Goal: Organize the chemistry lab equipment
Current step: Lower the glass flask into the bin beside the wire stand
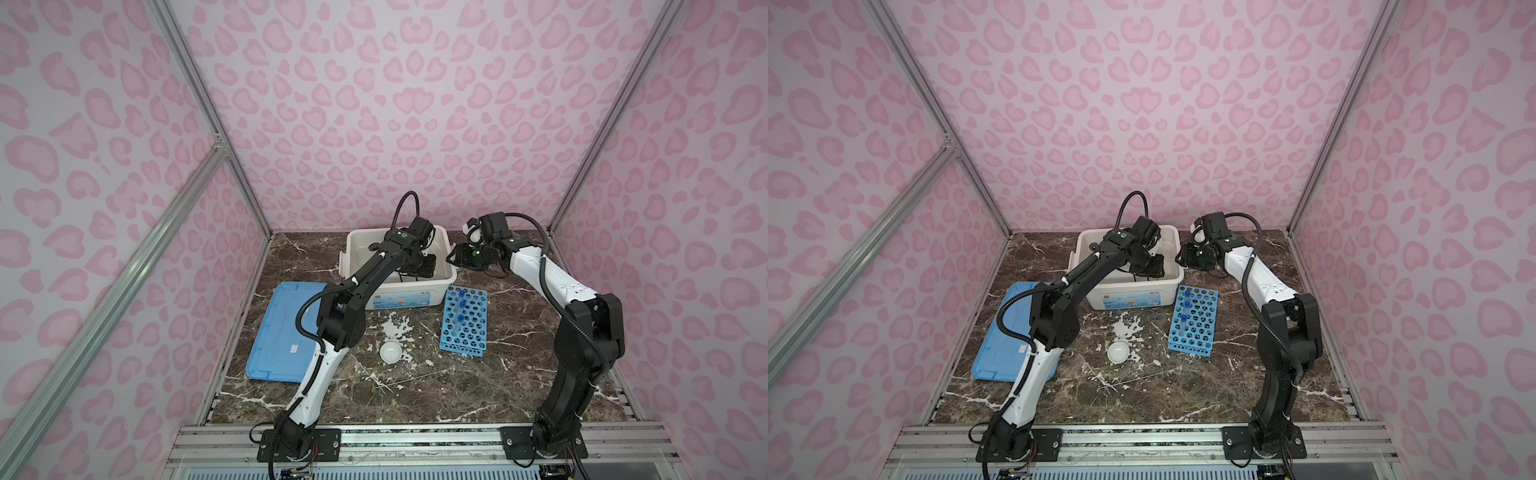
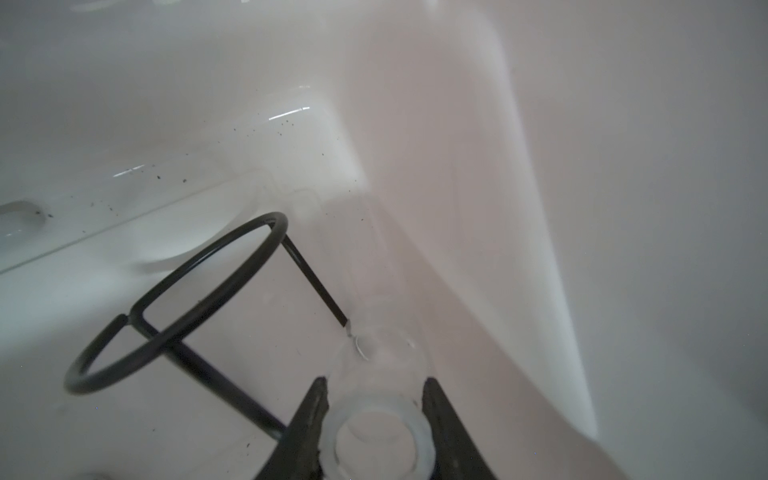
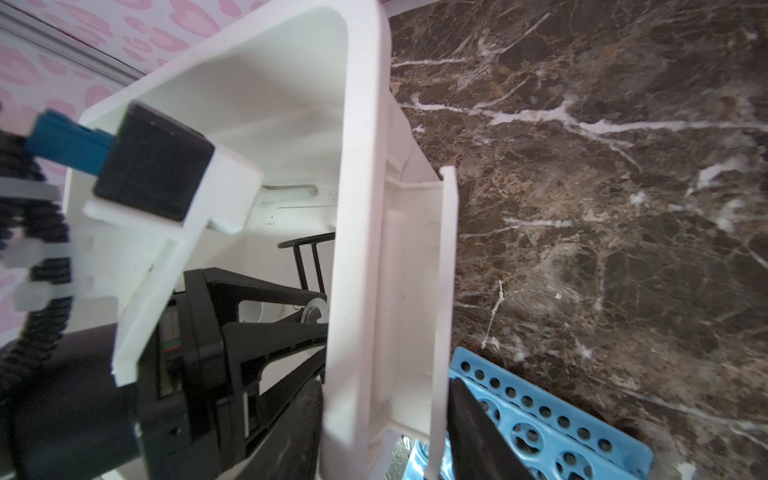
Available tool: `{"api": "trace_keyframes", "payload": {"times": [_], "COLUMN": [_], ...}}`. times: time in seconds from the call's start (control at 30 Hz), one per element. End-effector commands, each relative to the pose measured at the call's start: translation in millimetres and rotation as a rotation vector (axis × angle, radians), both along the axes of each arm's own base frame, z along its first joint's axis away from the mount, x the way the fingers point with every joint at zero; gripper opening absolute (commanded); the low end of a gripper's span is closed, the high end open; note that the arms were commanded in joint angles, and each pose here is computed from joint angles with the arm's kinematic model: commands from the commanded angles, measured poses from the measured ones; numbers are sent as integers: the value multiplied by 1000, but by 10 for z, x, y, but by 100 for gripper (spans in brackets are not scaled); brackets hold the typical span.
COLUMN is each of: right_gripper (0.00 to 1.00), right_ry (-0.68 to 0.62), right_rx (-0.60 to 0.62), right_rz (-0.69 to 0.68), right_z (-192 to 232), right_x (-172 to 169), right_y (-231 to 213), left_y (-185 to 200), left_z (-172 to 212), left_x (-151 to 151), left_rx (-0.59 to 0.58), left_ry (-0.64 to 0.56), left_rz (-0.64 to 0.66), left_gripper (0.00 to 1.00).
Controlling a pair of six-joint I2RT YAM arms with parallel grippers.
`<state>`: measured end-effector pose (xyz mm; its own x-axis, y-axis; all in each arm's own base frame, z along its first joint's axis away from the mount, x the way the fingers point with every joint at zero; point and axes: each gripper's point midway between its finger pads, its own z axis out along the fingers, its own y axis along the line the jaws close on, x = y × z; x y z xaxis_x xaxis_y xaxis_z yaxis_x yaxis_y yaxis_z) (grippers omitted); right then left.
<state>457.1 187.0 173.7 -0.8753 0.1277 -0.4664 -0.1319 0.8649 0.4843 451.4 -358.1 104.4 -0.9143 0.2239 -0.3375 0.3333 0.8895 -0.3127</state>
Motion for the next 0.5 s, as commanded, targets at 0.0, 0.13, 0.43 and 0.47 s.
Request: {"api": "trace_keyframes", "payload": {"times": [0.0,0.13,0.43,0.47], "right_gripper": [50,50,49,50], "right_ry": [18,20,13,11], "right_rx": [-4,-3,0,1], "right_rz": [19,21,30,28], "right_z": [-72,-68,-46,-39], "right_x": [-34,-43,-55,-53], "right_y": [20,22,32,28], "left_y": [-16,-9,-44,-51], "left_z": [-58,-135,-172,-169], "left_x": [-13,-36,-77,-82], "left_rx": [0,10,8,9], "left_ry": [21,36,50,48], "left_rz": [2,3,7,6], "left_gripper": [22,22,27,28]}}
